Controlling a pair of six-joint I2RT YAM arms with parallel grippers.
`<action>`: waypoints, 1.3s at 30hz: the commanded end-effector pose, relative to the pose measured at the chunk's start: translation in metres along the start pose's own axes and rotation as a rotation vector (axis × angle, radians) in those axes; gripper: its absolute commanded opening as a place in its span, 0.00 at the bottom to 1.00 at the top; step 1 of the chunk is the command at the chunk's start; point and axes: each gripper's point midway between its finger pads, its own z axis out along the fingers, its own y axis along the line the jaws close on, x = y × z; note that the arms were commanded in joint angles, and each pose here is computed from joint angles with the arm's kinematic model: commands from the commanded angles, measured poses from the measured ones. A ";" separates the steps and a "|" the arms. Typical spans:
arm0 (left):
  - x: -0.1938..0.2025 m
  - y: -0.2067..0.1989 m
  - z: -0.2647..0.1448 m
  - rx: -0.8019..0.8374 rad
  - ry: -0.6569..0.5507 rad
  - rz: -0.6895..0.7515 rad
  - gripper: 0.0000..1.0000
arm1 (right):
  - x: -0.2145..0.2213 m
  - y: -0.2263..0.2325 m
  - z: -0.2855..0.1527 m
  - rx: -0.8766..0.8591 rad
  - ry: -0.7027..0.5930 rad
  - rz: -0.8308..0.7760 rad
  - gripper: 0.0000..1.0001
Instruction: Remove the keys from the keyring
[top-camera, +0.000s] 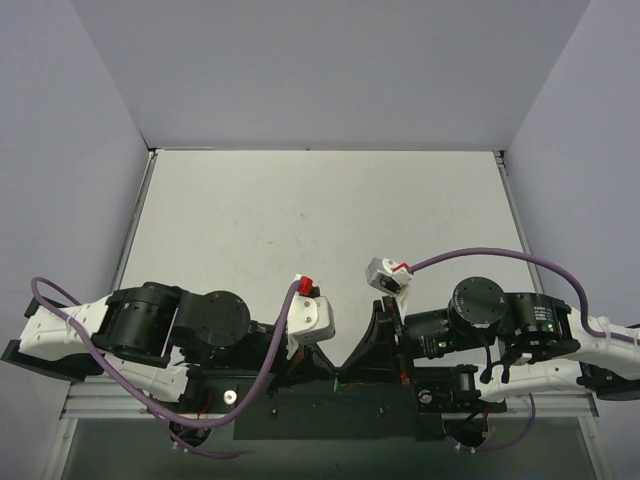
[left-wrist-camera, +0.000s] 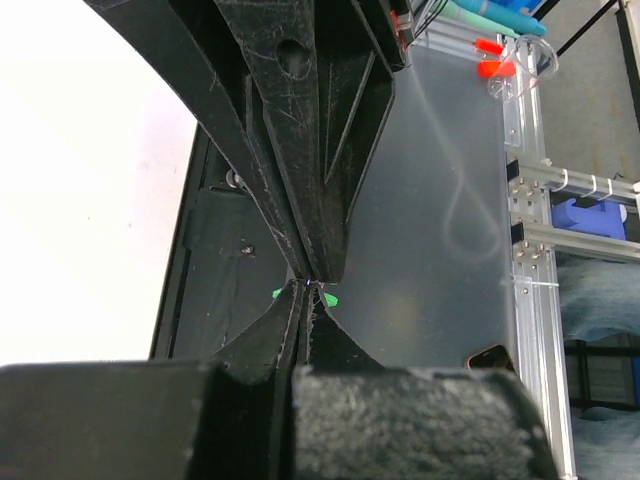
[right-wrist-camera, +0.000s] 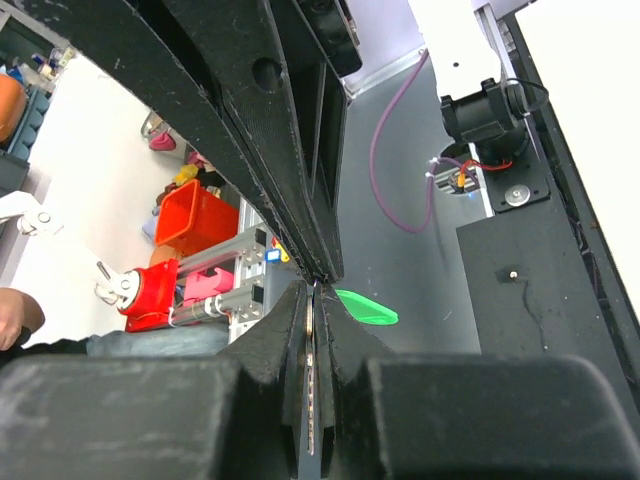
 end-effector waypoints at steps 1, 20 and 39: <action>-0.035 0.000 0.005 -0.021 -0.129 0.006 0.00 | -0.008 0.003 0.011 -0.014 -0.029 -0.020 0.00; -0.070 0.021 -0.058 -0.018 -0.542 -0.135 0.66 | -0.040 -0.016 -0.039 0.083 -0.318 -0.029 0.00; -0.074 0.003 -0.018 0.090 -0.632 -0.193 0.76 | -0.069 0.010 -0.052 -0.027 -0.444 -0.047 0.00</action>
